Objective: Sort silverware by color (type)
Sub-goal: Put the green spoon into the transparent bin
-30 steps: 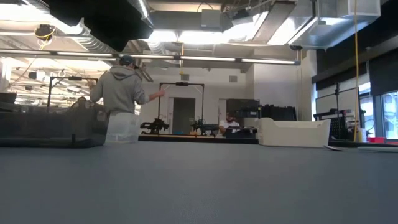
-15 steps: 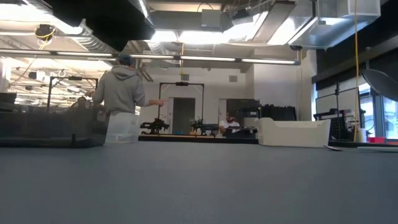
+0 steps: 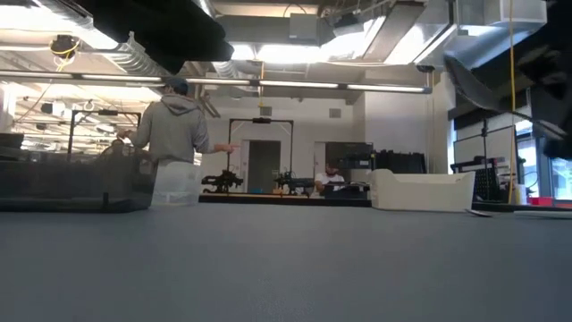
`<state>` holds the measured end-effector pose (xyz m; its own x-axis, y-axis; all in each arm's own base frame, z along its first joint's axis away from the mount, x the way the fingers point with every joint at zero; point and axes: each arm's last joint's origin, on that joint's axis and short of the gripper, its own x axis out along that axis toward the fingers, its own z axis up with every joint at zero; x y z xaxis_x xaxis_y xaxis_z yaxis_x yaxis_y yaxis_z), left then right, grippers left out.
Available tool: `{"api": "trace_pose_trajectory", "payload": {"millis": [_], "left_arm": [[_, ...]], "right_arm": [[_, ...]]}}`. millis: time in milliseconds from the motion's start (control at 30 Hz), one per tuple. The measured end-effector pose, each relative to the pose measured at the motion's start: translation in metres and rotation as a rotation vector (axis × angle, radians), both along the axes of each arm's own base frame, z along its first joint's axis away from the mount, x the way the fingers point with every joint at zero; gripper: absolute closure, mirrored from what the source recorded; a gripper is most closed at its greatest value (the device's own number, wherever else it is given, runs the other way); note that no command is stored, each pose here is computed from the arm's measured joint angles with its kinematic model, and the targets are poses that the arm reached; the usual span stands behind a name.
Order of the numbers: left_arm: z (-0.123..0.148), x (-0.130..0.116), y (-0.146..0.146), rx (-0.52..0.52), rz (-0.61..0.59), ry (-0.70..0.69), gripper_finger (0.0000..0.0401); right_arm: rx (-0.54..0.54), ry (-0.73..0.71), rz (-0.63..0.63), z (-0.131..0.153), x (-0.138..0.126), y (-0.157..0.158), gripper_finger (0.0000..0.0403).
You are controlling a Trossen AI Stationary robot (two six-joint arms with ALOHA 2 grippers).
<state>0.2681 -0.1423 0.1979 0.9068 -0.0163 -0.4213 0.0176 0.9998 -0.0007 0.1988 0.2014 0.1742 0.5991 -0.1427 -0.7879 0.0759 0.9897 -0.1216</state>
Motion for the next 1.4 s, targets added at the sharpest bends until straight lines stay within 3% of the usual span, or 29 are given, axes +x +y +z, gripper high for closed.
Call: {"api": "trace_pose_trajectory", "payload": {"millis": [200, 533, 700, 1000, 1400], "left_arm": [[0.003, 0.008, 0.013, -0.014, 0.044, -0.027, 0.0278], [-0.012, 0.024, 0.025, -0.012, 0.116, -0.035, 0.0205], [-0.031, 0.039, 0.02, 0.007, 0.108, -0.106, 0.0203], [-0.038, 0.057, 0.017, -0.047, 0.098, -0.338, 0.0203], [-0.032, 0.074, 0.001, 0.032, 0.043, -0.397, 0.0202]], "right_arm": [[-0.031, -0.075, 0.045, 0.005, 0.018, -0.005, 0.0398], [-0.183, -0.255, 0.017, 0.015, 0.042, -0.017, 0.0398], [-0.257, -0.336, -0.011, 0.021, 0.052, -0.021, 0.0398], [-0.287, -0.446, 0.001, 0.025, 0.064, -0.015, 0.0398], [-0.305, -0.506, 0.034, 0.013, 0.089, -0.015, 0.0398]]}}
